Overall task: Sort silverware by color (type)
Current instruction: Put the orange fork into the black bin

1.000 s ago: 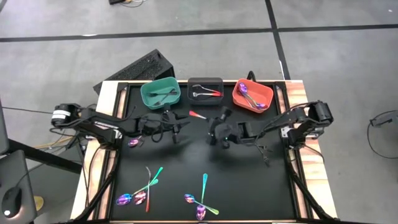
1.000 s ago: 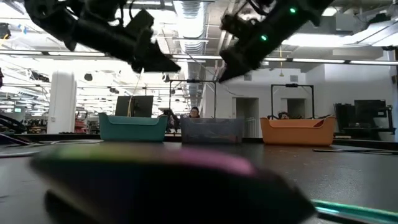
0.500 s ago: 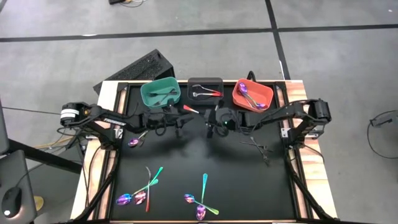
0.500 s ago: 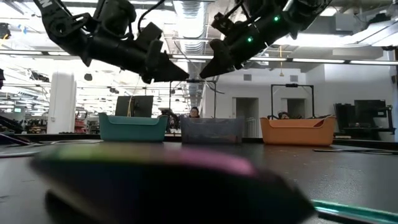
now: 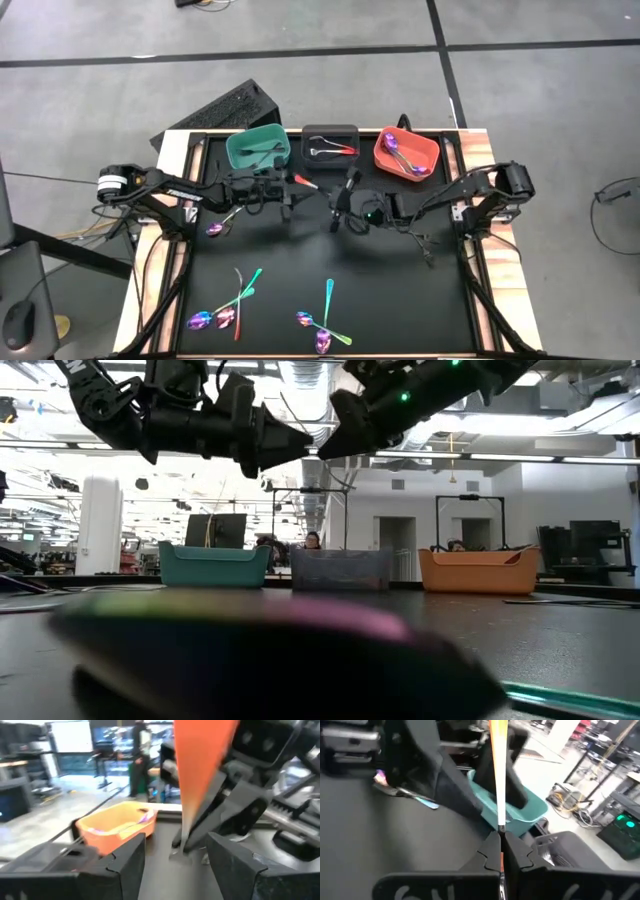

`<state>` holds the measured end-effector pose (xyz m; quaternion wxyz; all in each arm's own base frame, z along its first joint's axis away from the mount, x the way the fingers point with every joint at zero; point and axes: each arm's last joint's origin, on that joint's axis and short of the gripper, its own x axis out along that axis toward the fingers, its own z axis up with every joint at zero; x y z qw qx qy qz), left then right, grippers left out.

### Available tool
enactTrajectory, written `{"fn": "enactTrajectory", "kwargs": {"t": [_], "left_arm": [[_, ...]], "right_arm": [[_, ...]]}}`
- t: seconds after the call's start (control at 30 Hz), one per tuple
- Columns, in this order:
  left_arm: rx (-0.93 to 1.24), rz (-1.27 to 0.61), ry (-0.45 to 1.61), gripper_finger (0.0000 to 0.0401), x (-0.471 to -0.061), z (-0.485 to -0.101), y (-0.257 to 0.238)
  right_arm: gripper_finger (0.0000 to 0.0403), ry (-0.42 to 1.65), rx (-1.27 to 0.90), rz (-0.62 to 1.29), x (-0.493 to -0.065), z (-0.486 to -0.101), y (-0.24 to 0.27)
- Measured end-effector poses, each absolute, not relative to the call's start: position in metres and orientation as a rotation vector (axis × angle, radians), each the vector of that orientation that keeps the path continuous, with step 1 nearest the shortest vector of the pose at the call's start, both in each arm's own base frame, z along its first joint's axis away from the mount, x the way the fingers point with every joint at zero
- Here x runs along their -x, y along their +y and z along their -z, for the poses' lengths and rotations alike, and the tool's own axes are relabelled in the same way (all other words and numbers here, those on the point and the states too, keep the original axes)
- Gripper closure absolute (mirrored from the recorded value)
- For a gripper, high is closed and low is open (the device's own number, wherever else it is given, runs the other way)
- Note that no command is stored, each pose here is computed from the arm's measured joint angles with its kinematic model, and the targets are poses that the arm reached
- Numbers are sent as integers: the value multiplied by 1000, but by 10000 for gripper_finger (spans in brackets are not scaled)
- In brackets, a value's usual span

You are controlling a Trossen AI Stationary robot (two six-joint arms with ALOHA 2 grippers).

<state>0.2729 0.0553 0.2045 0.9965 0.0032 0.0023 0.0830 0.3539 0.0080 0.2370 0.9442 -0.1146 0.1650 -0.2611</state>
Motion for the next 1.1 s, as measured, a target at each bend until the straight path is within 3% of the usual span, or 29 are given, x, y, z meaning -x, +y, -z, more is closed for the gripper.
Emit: {"fn": "enactTrajectory", "kwargs": {"t": [0.3, 0.37, 0.53, 0.73, 0.93, 1.1], "left_arm": [[-11, -108, -67, 227, -274, -212, 47], [-17, -102, -58, 259, -275, -211, 45], [-75, -112, -47, 381, -275, -210, 46], [-117, -183, -2, 395, -277, -211, 55], [-205, -330, 296, 398, -291, -219, 78], [-279, -395, 500, 399, -303, -253, 102]], "right_arm": [[390, 339, 248, 483, -355, -234, 25], [390, 331, 250, 479, -355, -235, 27], [374, 332, 237, 490, -355, -234, 24], [322, 351, 234, 501, -353, -234, 23], [290, 519, 177, 519, -345, -216, 20], [287, 592, 83, 565, -340, -205, 16]]}}
